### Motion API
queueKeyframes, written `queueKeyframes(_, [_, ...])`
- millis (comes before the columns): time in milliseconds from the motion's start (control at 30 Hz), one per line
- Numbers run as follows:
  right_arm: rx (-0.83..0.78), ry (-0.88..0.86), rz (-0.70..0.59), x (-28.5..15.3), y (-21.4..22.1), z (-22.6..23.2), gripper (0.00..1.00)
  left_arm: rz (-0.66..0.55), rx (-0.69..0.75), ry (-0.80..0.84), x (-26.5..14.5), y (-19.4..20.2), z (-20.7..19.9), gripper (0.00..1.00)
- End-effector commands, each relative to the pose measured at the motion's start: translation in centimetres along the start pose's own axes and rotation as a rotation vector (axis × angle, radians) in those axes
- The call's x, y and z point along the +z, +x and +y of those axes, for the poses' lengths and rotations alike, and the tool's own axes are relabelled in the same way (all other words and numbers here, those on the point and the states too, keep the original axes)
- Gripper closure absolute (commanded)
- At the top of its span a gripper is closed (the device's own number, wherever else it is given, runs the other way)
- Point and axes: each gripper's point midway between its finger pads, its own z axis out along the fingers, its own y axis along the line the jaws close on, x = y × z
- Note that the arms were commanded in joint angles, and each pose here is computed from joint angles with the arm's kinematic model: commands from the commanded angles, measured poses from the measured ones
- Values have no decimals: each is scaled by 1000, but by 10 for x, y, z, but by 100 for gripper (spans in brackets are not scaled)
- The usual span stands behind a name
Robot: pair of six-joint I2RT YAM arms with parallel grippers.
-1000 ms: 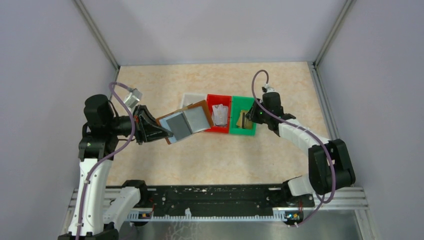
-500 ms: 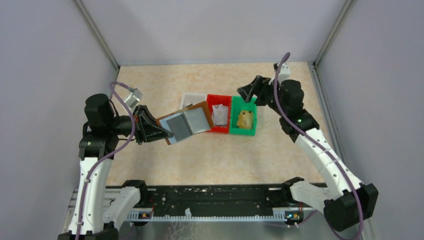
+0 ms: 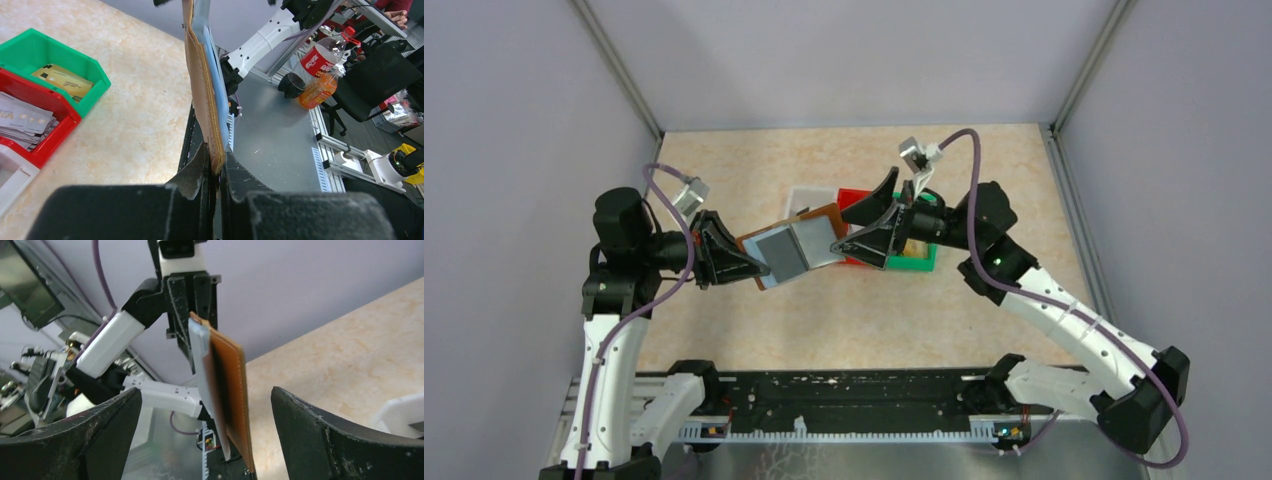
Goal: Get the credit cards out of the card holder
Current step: Place the credit card in the storage box.
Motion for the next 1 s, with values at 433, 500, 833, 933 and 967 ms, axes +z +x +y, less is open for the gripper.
queueKeyframes(433, [-94, 8, 98, 50, 39, 6, 76, -12, 74, -45, -1, -10, 5, 100])
queueKeyframes(500, [-93, 32, 72, 52, 36, 3, 86, -11, 77, -65, -1, -9, 10, 100])
queueKeyframes(833, [-78, 110, -35, 39, 31, -9, 100, -4, 60, -107, -1, -4, 23, 75])
queueKeyframes(933, [-59, 99, -41, 39, 34, -9, 100, -1, 64, -75, -1, -3, 17, 75])
queueKeyframes(967, [-52, 98, -41, 39, 35, -10, 100, 0, 68, -60, -1, -2, 13, 76])
